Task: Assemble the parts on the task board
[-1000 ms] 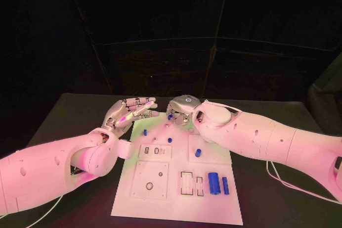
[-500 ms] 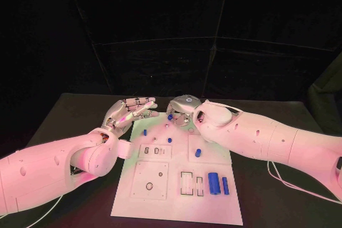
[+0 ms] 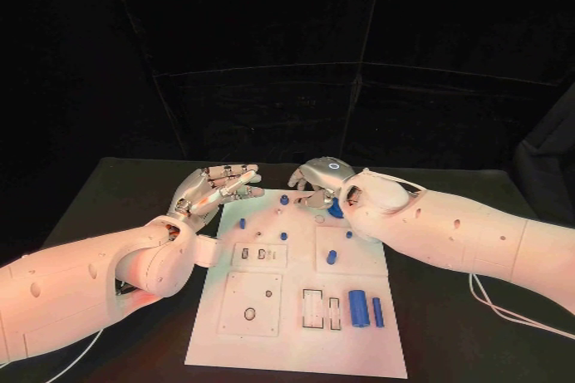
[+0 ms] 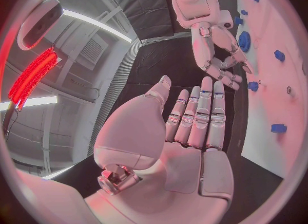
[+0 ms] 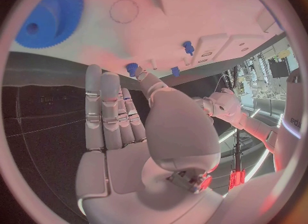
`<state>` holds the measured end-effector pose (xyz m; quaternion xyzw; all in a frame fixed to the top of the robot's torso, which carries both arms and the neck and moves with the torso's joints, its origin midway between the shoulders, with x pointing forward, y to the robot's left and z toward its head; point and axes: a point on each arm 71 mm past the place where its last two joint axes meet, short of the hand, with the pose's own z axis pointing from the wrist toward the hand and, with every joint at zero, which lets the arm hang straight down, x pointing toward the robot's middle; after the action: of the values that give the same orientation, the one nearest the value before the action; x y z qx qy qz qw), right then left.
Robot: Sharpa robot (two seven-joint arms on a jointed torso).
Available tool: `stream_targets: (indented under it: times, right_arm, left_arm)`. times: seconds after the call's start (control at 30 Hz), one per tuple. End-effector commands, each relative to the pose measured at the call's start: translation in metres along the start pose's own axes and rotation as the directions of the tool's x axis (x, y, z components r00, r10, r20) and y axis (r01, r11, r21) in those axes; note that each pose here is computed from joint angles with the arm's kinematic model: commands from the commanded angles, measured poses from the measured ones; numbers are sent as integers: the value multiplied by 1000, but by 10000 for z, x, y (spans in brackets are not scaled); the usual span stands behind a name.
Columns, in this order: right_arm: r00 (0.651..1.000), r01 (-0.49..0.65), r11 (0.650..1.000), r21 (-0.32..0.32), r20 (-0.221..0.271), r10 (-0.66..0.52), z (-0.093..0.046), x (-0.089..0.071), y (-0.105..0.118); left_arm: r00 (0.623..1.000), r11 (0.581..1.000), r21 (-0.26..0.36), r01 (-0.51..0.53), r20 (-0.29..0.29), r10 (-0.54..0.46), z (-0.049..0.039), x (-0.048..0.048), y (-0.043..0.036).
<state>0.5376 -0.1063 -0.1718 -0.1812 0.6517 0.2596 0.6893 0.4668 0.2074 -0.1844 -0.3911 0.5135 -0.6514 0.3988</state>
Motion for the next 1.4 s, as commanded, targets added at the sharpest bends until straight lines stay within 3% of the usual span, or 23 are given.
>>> stream_targets:
  times: [0.03, 0.17, 0.3, 0.5, 0.83, 1.4]
  right_arm:
    - [991, -115, 990, 81, 79, 108, -159, -109, -161]
    - [985, -170, 971, 168, 42, 165, -383, -162, -371]
    - [974, -211, 941, 265, -27, 226, -610, -176, -570]
    - [962, -208, 919, 335, -101, 255, -740, -147, -710]
    - [961, -132, 928, 349, -184, 206, -697, -78, -742]
    - [975, -81, 946, 313, -174, 141, -581, -68, -665]
  left_arm:
    - [1000, 1000, 2, 13, -10, -13, 10, 1, -8]
    - [1000, 1000, 0, 15, -4, -15, 8, -19, -5]
    - [1000, 1000, -1, 15, -1, -15, 7, -29, -4]
    - [1000, 1000, -2, 16, -1, -16, 11, -32, 1]
    - [1000, 1000, -4, 17, -3, -17, 22, -27, 10]
    - [1000, 1000, -8, 17, -3, -17, 29, -34, 19]
